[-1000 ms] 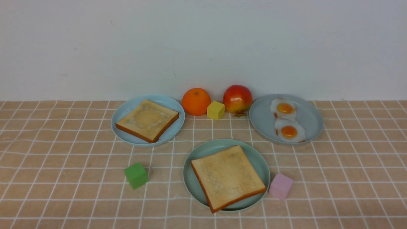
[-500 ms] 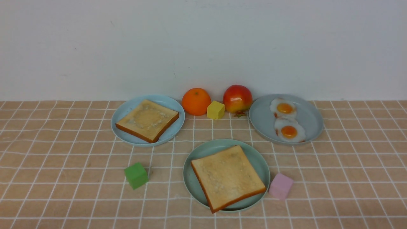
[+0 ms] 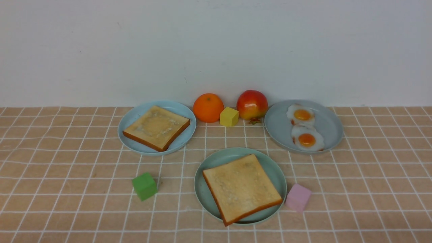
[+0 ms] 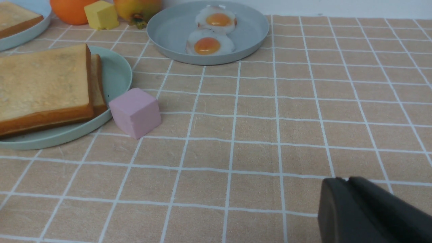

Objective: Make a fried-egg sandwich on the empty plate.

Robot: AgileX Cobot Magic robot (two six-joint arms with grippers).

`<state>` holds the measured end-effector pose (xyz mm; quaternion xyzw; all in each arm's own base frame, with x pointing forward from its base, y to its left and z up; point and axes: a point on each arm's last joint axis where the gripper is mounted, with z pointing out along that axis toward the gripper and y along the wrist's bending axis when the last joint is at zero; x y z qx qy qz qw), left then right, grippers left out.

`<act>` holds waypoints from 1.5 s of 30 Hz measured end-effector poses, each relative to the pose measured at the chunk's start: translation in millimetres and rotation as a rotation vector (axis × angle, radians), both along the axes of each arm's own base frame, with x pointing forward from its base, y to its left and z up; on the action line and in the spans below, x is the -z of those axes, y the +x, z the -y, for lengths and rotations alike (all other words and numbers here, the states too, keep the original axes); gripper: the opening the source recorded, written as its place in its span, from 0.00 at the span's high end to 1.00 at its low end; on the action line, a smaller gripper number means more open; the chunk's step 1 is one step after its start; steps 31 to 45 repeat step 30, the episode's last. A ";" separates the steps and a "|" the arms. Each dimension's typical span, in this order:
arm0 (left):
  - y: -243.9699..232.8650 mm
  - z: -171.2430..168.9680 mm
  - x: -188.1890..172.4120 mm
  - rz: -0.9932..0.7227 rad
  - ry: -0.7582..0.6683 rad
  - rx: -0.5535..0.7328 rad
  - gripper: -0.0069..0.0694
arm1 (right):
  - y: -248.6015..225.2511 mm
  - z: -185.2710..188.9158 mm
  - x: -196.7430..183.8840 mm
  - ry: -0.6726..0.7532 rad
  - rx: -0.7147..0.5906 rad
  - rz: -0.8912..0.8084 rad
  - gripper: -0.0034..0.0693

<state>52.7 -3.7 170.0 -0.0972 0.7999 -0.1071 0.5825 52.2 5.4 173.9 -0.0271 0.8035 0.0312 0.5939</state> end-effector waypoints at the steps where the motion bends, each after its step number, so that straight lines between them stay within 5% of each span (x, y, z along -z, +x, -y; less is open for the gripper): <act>1: 0.0 0.0 0.0 0.000 0.000 0.000 0.91 | 0.0 0.0 0.0 0.000 0.000 0.000 0.88; 45: 0.0 0.0 0.0 0.000 0.000 0.000 0.89 | 0.0 0.0 0.0 0.002 0.000 0.000 0.88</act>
